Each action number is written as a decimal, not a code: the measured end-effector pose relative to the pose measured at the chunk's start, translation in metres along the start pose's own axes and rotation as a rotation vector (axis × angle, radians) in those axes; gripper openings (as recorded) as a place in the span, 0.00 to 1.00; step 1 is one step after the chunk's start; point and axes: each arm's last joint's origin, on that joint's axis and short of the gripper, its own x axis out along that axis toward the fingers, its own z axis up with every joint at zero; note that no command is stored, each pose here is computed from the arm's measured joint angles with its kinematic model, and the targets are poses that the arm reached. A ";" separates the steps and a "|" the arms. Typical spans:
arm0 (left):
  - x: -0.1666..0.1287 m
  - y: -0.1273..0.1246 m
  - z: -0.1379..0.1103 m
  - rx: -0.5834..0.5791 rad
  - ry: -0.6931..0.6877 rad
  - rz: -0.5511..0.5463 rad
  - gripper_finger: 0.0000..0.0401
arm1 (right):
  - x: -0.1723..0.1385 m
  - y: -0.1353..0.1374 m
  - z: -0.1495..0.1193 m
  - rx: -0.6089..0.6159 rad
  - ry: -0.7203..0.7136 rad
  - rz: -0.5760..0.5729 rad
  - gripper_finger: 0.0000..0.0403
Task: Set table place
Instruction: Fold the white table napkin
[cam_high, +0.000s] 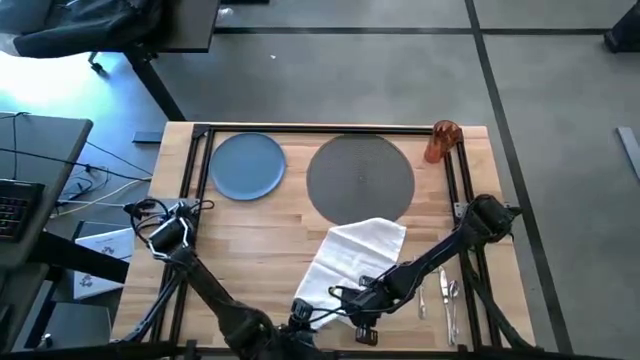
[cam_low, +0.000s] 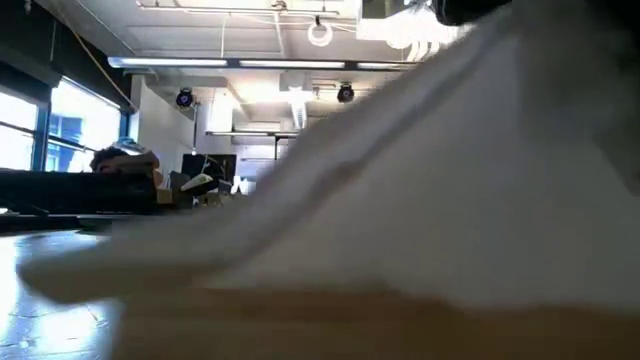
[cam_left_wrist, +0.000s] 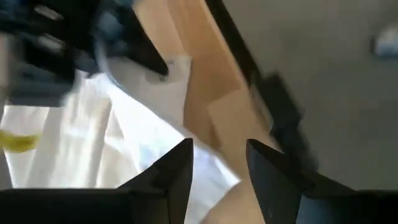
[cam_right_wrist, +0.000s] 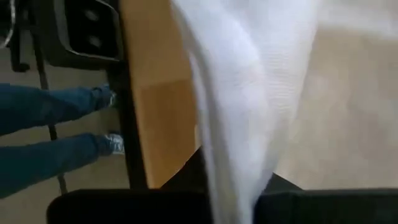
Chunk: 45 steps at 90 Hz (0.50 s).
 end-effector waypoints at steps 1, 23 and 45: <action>0.001 0.001 -0.001 0.014 0.004 -0.005 0.33 | 0.000 0.000 0.001 0.000 -0.003 0.002 0.00; 0.025 0.016 -0.016 0.193 0.081 -0.045 0.33 | -0.004 0.000 0.012 0.110 -0.042 0.025 0.00; 0.027 0.018 -0.012 0.322 0.028 -0.136 0.33 | -0.006 -0.012 0.022 0.309 -0.053 0.014 0.00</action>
